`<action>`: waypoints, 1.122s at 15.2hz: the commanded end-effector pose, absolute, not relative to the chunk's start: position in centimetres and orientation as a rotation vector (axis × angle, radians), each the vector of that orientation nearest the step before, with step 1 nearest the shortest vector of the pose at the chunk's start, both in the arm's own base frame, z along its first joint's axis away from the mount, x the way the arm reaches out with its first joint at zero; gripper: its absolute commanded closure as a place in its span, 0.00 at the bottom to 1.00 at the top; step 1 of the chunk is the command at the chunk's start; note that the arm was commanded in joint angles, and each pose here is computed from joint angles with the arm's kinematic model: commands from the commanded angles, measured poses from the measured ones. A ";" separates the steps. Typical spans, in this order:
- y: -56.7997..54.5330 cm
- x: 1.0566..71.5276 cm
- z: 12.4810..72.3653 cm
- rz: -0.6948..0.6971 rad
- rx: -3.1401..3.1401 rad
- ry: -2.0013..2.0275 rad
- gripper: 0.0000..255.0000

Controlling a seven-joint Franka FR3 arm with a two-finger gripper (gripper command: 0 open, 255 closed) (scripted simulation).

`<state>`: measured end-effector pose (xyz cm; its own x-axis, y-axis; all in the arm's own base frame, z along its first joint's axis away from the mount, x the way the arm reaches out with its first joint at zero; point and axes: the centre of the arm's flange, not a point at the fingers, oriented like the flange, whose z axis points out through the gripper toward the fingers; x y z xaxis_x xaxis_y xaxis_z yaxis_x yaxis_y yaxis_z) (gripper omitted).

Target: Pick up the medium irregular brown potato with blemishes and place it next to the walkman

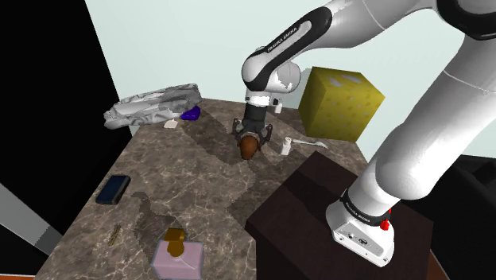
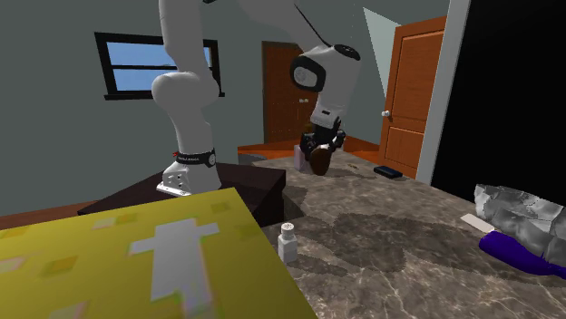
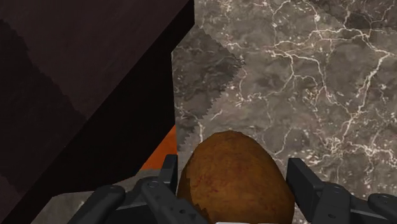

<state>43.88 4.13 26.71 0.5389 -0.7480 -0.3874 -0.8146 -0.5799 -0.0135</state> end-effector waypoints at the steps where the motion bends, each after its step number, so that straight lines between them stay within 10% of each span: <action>1: 6.6 44.9 26.8 0.512 -2.581 1.329 1.00; 17: 26.3 52.7 26.8 0.512 -2.581 1.329 1.00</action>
